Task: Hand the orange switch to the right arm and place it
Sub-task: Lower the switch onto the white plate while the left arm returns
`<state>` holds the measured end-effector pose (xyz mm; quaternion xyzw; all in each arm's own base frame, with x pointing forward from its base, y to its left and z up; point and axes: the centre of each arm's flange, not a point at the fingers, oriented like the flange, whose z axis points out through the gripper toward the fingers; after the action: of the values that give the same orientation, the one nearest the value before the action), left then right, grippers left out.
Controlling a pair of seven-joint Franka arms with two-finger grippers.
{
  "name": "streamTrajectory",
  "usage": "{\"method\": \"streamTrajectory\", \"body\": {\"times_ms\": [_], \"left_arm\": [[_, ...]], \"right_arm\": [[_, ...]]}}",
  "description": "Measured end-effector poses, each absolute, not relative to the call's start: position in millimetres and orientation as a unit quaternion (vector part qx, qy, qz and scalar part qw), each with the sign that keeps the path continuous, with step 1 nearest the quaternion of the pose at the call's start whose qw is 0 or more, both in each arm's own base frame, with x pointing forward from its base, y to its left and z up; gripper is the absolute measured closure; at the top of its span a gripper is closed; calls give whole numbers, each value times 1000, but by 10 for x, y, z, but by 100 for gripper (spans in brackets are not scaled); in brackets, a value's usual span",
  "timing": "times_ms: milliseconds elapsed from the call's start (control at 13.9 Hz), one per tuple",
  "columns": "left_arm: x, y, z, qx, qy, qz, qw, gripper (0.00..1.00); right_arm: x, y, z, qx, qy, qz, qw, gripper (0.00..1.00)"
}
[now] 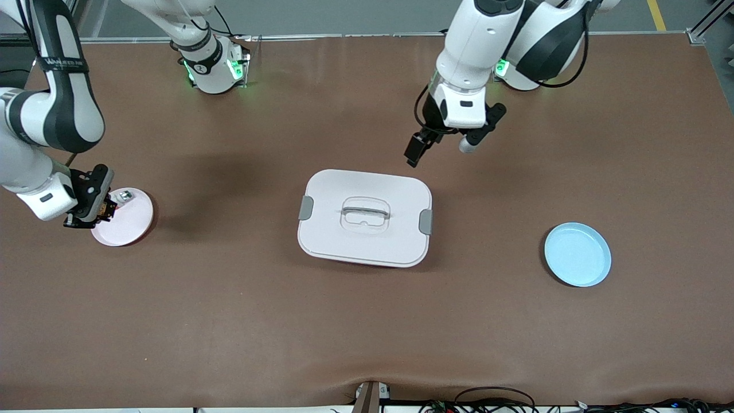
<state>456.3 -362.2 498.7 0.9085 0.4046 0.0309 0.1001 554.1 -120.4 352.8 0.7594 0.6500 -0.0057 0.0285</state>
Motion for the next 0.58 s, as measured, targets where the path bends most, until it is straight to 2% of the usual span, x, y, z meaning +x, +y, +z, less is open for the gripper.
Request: {"method": "streamTrajectory", "body": {"times_ms": [288,577], "left_arm": [[4718,-3086,5079,930,362,6,68,0],[4847,-2416,5301,946,320,-6,57,0]], "right_arm": [[5321,-1372,3055,764,644,2,42,59],[5254,-1621,2664,756,653,7,50,59]]}}
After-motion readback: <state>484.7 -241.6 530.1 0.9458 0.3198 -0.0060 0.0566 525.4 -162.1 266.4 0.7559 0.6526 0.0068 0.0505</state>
